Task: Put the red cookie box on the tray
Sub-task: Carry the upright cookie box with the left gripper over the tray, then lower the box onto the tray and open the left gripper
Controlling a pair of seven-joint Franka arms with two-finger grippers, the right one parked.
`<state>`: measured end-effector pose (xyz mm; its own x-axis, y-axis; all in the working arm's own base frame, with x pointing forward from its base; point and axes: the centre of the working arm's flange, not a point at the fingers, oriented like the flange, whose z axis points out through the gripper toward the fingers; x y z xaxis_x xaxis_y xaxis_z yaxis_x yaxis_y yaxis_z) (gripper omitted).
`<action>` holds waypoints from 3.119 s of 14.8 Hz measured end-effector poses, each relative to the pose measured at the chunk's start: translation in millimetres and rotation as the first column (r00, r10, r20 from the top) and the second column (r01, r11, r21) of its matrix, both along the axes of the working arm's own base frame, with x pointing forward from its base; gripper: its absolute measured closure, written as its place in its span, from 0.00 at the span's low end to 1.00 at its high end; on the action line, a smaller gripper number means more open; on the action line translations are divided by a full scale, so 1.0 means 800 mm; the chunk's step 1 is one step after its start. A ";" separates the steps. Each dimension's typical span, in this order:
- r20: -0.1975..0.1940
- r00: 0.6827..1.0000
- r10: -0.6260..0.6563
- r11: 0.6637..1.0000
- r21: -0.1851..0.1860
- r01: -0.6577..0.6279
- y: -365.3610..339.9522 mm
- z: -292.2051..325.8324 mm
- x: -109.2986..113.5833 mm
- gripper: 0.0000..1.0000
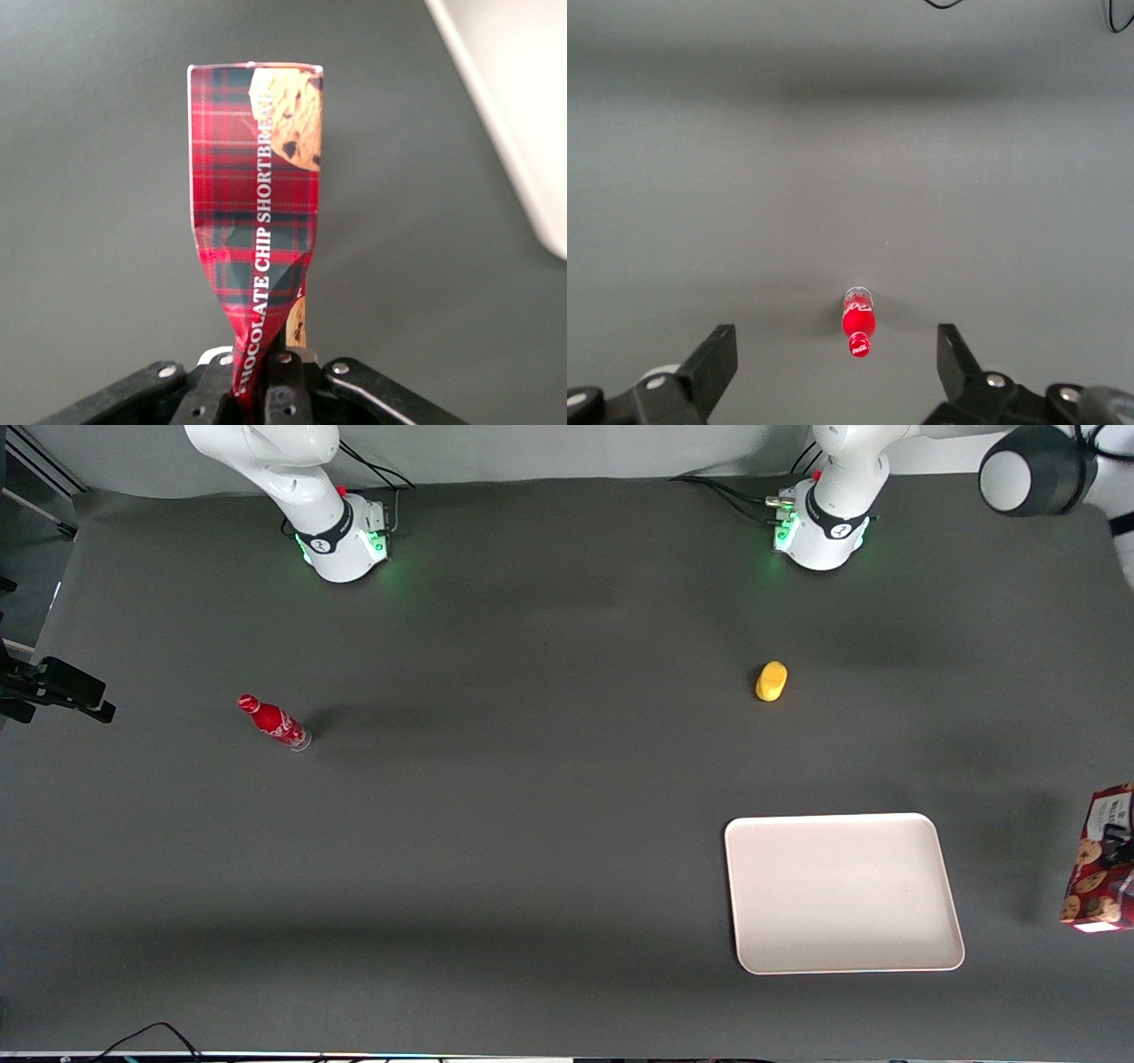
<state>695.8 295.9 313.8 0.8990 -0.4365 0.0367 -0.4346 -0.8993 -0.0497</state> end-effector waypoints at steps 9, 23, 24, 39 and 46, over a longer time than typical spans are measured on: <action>-0.126 0.901 0.415 0.902 -0.074 -0.426 -0.191 0.268 -0.046 0.93; 0.016 0.913 0.408 0.912 -0.046 -0.407 -0.318 0.040 0.062 0.93; 0.038 0.910 0.413 0.910 -0.051 -0.411 -0.313 0.014 0.067 0.93; -0.011 0.874 0.486 0.872 -0.057 -0.486 -0.287 -0.106 0.064 0.92; 0.028 0.865 0.502 0.863 -0.078 -0.498 -0.276 -0.086 0.067 0.23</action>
<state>749.5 75.4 245.0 0.9925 0.0760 0.0958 0.0755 -0.9971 0.0089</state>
